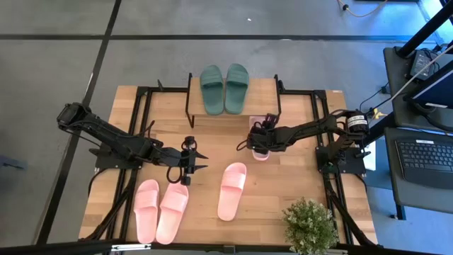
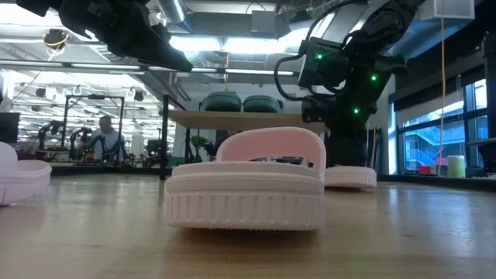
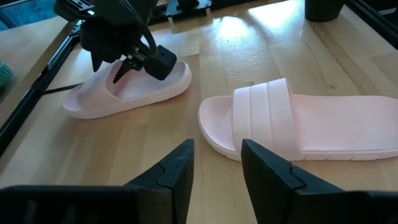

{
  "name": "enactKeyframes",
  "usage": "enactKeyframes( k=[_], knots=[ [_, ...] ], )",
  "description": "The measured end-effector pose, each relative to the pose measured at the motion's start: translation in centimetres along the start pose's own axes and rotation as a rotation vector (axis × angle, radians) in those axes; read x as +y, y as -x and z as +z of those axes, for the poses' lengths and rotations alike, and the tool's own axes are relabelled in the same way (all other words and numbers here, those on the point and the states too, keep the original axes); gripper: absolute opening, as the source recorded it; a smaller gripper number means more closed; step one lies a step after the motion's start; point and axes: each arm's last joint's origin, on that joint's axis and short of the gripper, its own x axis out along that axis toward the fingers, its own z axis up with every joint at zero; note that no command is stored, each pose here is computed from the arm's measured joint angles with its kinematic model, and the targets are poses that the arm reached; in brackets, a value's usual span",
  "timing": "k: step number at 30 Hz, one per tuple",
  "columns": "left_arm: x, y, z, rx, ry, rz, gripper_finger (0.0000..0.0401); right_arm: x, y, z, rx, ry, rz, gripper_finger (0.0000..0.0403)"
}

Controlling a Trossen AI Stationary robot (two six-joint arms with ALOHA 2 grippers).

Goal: Pick and place slides into the shelf
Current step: Put the pink slide under the shelf

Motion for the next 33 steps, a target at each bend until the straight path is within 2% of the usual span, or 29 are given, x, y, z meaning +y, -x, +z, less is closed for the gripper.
enactKeyframes(
  k=[7, 12, 21, 33],
  knots=[
    [0.0, 0.0, 0.0, 0.0, 0.021, 0.0, 0.0126, 0.1, 0.0, -0.1, 0.017, -0.208, 0.044, 0.0189],
    [0.0, 0.0, 0.0, 0.0, 0.02, 0.0, 0.0126, 0.1, 0.0, -0.1, 0.019, -0.29, 0.045, 0.0189],
    [0.0, 0.0, 0.0, 0.0, 0.021, 0.0, 0.0126, 0.4, 0.4, -0.1, 0.014, -0.277, 0.051, 0.0189],
    [0.0, 0.0, 0.0, 0.0, 0.028, 0.0, 0.0126, 0.5, 3.1, 1.7, 0.006, -0.238, 0.088, 0.0189]
  ],
)
